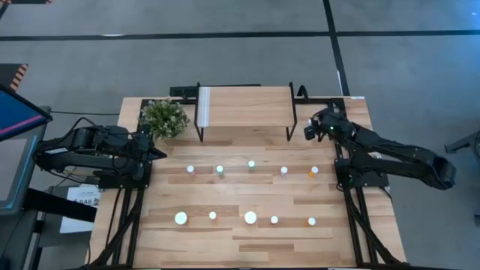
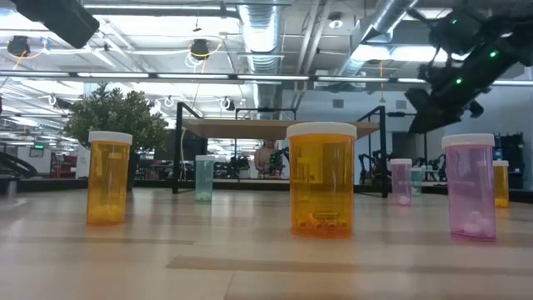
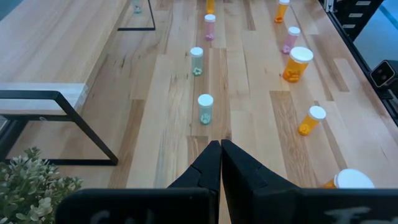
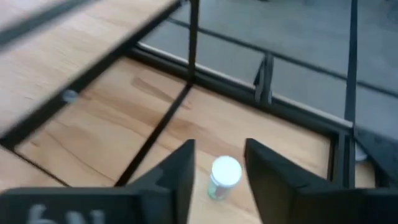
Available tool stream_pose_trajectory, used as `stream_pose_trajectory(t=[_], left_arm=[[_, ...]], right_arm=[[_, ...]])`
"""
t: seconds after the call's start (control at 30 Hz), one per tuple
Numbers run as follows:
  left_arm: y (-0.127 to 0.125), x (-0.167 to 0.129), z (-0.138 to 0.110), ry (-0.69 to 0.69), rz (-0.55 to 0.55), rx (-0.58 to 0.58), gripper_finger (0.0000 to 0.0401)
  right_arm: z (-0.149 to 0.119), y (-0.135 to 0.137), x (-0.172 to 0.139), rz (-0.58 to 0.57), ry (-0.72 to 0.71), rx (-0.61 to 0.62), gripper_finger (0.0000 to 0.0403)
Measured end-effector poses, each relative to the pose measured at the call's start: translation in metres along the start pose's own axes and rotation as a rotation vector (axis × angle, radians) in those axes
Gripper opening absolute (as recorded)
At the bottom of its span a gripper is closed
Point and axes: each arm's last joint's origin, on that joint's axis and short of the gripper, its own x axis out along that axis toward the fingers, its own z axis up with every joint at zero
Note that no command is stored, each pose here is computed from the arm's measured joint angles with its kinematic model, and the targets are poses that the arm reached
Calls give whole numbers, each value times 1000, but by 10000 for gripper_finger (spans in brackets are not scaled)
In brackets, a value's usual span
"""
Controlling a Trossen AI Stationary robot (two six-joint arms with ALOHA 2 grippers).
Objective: Pick and place medicine bottles onto shelf by color
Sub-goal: Put the top blue pill bottle onto the shelf
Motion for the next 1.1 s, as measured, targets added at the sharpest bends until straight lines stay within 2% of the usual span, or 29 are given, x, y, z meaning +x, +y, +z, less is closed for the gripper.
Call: stream_pose_trajectory(t=[0.13, 0.27, 0.57, 0.87, 1.1], left_arm=[[0, 0, 0, 0, 0, 0, 0], [0, 0, 0, 0, 0, 0, 0], [0, 0, 0, 0, 0, 0, 0], [0, 0, 0, 0, 0, 0, 0], [0, 0, 0, 0, 0, 0, 0]], right_arm=[[-4, -1, 12, -52, 63, 35, 234], [-6, -4, 23, -98, 99, 51, 266], [-3, -3, 44, -45, 114, 80, 271], [-9, -6, 56, -81, 161, 68, 271], [-37, -12, 56, 2, 91, 121, 271]])
